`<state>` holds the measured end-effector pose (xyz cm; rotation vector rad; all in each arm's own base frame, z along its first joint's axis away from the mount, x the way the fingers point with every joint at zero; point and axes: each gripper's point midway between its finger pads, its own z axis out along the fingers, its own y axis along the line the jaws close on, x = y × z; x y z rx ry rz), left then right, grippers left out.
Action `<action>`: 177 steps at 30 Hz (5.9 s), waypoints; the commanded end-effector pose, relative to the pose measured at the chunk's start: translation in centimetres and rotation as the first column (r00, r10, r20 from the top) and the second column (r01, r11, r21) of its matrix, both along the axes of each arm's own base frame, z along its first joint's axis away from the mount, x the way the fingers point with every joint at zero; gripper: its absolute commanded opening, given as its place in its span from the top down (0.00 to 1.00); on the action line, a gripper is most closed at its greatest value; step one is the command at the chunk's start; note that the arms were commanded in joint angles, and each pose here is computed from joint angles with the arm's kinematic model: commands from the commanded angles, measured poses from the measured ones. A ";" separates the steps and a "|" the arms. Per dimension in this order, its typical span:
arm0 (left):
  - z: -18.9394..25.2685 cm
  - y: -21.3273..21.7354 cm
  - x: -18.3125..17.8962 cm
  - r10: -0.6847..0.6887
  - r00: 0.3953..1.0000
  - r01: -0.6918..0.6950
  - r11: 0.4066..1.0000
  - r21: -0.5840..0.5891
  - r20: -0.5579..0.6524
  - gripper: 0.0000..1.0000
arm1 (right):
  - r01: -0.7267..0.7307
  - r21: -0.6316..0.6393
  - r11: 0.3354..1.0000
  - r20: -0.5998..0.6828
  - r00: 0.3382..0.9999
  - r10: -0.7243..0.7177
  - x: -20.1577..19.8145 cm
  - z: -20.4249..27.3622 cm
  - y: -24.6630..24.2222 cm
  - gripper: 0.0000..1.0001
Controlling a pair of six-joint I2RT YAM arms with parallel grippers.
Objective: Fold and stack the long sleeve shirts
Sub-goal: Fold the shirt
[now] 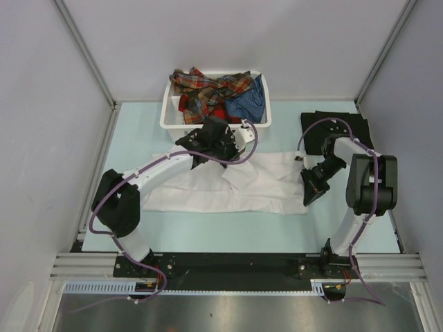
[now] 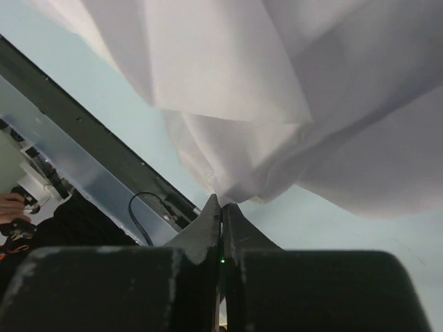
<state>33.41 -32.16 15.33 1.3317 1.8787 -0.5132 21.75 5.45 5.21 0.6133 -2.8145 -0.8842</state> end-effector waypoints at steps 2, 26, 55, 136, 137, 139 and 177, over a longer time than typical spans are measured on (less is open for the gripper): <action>3.7 1.1 5.5 0.045 0.979 -0.050 0.999 0.021 0.200 0.99 | 0.015 -0.043 0.999 0.078 0.997 -0.011 1.9 0.2 -1.2 1.00; -12.1 32.2 -10.2 -0.163 0.986 0.125 0.834 0.537 0.023 0.22 | -0.022 -0.074 0.997 0.065 0.998 0.026 0.9 -1.3 -1.0 0.85; -7.4 34.1 -12.0 -0.012 0.991 0.057 0.937 0.344 -0.130 0.34 | -0.120 -0.146 0.982 0.081 0.988 0.132 0.7 2.6 -2.4 0.49; 8.6 27.7 -1.7 0.420 0.875 -0.384 0.905 -0.183 0.240 0.00 | -0.337 -0.189 0.922 0.808 0.480 0.341 18.5 3.7 29.8 0.36; 8.7 27.7 -1.7 0.426 0.873 -0.390 0.902 -0.184 0.238 0.01 | -0.329 -0.200 0.923 0.798 0.492 0.348 18.5 2.7 30.0 0.37; 8.8 27.7 -1.7 0.427 0.872 -0.391 0.902 -0.186 0.239 0.01 | -0.338 -0.212 0.917 0.791 0.492 0.364 18.0 2.0 30.5 0.37; 9.8 27.5 -1.2 0.418 0.875 -0.376 0.905 -0.200 0.244 0.00 | -0.286 -0.308 0.907 0.730 0.540 0.418 18.5 -1.6 28.2 0.69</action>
